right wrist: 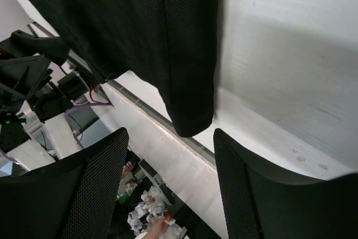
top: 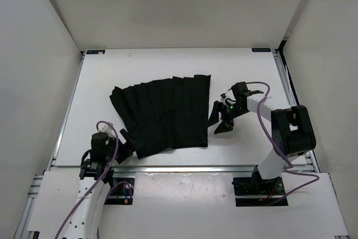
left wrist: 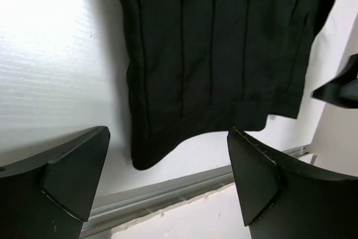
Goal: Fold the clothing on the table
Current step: Fold the skirt
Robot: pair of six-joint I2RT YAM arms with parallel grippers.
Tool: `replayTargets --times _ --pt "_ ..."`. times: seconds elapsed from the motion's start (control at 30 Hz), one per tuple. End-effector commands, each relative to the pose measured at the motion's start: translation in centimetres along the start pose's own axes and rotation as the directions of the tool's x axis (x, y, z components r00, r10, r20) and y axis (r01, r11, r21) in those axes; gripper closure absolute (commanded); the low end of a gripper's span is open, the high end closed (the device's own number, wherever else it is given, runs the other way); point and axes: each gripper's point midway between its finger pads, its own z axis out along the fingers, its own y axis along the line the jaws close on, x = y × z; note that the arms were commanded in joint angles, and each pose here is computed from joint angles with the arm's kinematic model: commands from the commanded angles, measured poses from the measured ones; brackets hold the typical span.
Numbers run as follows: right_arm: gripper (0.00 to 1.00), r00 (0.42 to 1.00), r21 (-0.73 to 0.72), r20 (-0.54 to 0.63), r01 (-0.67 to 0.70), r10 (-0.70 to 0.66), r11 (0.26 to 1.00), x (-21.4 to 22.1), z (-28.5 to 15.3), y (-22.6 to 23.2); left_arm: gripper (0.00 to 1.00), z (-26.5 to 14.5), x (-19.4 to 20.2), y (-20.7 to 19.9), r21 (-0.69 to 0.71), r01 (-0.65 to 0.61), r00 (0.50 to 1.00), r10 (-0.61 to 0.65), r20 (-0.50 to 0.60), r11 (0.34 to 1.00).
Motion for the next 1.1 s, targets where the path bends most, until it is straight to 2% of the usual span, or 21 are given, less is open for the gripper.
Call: replayTargets --times 0.0,0.07,0.2,0.43,0.53,0.7,0.73,0.8,0.87,0.93,1.0,1.03,1.07 --pt "0.32 1.0 0.008 0.009 0.014 -0.014 1.0 -0.6 0.8 -0.1 0.01 0.5 0.4 0.9 -0.021 0.046 0.999 -0.046 0.009 0.999" --pt "0.33 0.999 -0.002 0.028 0.015 -0.015 1.0 -0.6 1.1 -0.5 0.02 0.6 -0.2 0.7 -0.02 0.038 0.999 -0.038 0.037 0.999" --pt "0.33 0.999 -0.008 0.039 -0.01 0.01 1.0 0.1 1.9 -1.6 0.01 1.2 0.5 0.2 0.012 0.057 0.998 -0.057 0.014 0.998" --pt "0.34 0.999 -0.012 -0.052 -0.01 0.009 1.0 3.4 5.1 -2.3 0.01 1.8 1.3 1.2 0.002 0.06 0.998 -0.06 -0.008 0.998" --pt "0.35 0.997 -0.009 -0.076 0.004 -0.005 1.0 3.3 6.4 -2.4 0.01 2.0 1.7 1.6 0.0 0.054 0.998 -0.054 -0.016 0.999" --pt "0.4 0.999 -0.022 -0.047 -0.001 0.0 1.0 1.9 7.0 -2.0 0.23 2.4 1.7 1.1 0.042 0.063 0.998 -0.063 -0.017 0.997" --pt "0.41 0.999 -0.022 -0.039 0.009 -0.01 1.0 1.7 7.0 -1.7 0.36 2.8 2.6 1.9 0.031 0.07 0.997 -0.068 -0.04 0.997" --pt "0.45 1.0 -0.016 -0.023 0.015 -0.016 1.0 1.5 6.9 -2.0 0.47 3.1 2.9 2.0 0.046 0.089 0.995 -0.087 -0.044 0.995" --pt "0.57 1.0 -0.02 -0.016 0.005 -0.005 1.0 2.0 6.8 -2.3 0.6 3.4 3.4 2.1 0.058 0.115 0.992 -0.112 -0.056 0.992" --pt "0.61 1.0 -0.032 0.0 0.0 0.0 0.999 2.2 6.3 -2.3 0.72 3.7 3.3 1.9 0.083 0.127 0.991 -0.124 -0.044 0.988" --pt "0.67 1.0 -0.026 0.006 -0.002 0.002 1.0 2.6 6.1 -2.8 0.81 3.9 3.4 1.9 0.096 0.149 0.988 -0.145 -0.049 0.984" --pt "0.69 1.0 -0.033 0.013 0.0 0.001 0.999 2.6 5.8 -2.8 0.82 4.0 3.4 1.9 0.1 0.155 0.987 -0.151 -0.047 0.983" --pt "0.77 1.0 -0.031 0.007 -0.006 0.006 1.0 2.9 5.7 -3.0 0.85 4.0 3.4 1.8 0.107 0.164 0.986 -0.16 -0.05 0.981"
